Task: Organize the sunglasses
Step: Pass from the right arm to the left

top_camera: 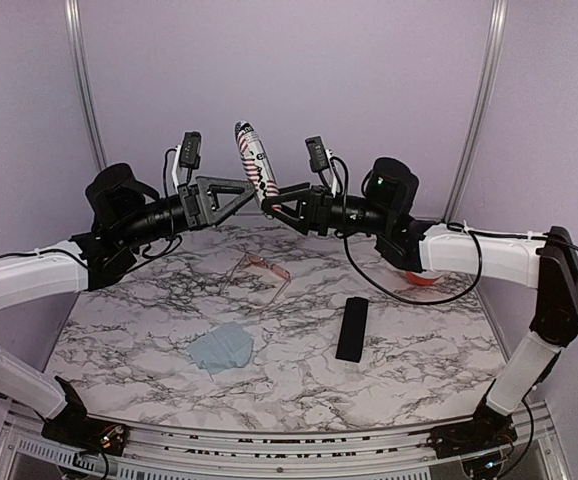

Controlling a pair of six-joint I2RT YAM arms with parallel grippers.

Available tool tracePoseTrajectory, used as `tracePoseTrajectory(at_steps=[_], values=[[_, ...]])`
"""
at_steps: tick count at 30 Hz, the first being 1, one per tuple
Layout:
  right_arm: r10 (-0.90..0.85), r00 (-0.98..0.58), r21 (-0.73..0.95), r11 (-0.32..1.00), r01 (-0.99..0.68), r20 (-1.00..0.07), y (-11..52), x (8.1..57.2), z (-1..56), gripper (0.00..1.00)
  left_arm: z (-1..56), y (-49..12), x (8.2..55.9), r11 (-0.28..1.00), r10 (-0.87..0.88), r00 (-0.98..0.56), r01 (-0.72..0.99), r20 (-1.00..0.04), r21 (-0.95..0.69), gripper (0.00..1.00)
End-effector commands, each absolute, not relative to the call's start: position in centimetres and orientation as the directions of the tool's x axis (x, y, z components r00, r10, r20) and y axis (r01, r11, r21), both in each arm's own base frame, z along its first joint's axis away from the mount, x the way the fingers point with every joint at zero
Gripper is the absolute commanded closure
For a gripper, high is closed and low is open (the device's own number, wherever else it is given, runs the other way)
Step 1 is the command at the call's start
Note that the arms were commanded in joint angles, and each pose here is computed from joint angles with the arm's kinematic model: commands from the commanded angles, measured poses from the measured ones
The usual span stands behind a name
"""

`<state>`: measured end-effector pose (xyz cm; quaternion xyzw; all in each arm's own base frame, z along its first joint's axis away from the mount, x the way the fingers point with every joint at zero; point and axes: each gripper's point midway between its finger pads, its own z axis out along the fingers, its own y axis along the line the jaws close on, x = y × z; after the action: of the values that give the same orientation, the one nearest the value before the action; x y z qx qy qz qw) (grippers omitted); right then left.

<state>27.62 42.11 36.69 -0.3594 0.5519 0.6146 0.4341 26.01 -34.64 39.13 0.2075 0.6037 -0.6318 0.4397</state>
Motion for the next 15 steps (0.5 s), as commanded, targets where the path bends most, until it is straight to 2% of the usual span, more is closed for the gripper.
tracePoseTrajectory(at_steps=[1,7,15], values=[[0.136,-0.378,0.367,-0.1,-0.925,-0.916,42.7,25.7,38.0,0.8,40.4,-34.3,25.1,0.1,-0.322,-0.475,0.843,-0.819,-0.528,0.06],[0.127,-0.399,0.379,-0.157,-0.912,-0.908,42.5,24.7,38.3,0.81,39.7,-34.2,26.6,0.173,-0.342,-0.448,0.834,-0.826,-0.524,0.04],[0.105,-0.41,0.382,-0.212,-0.9,-0.906,42.6,23.7,38.1,0.81,39.7,-34.5,27.8,0.203,-0.359,-0.437,0.826,-0.825,-0.526,0.16]])
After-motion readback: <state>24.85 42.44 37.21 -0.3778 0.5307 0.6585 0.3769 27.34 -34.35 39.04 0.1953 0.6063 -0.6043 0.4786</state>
